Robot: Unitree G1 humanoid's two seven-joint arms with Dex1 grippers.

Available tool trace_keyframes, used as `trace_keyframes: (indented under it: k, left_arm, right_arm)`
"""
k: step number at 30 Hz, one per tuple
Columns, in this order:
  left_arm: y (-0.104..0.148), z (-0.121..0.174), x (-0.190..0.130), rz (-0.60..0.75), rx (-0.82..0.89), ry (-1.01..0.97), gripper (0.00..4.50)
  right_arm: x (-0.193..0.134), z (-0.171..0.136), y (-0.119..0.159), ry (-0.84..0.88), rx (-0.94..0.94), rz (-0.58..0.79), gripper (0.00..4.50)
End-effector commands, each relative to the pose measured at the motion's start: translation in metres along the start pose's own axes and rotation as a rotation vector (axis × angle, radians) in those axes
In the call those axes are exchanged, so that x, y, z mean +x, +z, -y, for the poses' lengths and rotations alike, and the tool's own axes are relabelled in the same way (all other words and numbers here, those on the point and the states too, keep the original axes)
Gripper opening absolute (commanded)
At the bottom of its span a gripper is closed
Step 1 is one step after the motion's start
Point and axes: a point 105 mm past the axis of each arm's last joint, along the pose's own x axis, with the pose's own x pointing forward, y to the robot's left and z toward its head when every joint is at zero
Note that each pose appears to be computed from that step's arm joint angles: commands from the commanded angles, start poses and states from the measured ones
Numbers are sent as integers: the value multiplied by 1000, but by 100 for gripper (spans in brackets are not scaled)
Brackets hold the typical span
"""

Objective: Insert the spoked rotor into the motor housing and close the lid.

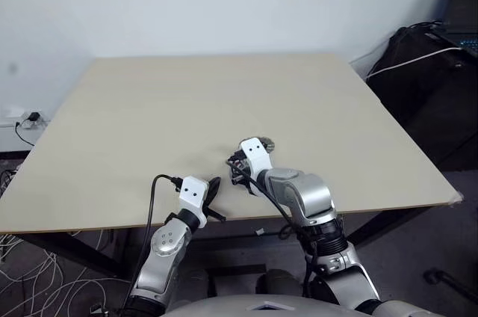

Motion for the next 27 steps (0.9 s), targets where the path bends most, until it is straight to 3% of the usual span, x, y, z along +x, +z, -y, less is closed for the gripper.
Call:
trace_keyframes:
  k: [1,4,9,14,27]
  left_arm:
    - [11,0,3,38,10,-3,0]
    - [10,-1,3,34,14,-3,0]
    - [10,-1,3,34,16,-4,0]
    - [11,0,5,34,12,-10,0]
    - [11,0,6,35,10,-16,0]
  right_arm:
    - [-2,-10,20,43,3,79,197]
    - [-5,-21,24,101,-20,98,293]
    - [-19,-34,24,179,-348,140,293]
    - [-33,-18,12,211,-883,159,293]
    - [-34,18,11,254,-1229,63,293]
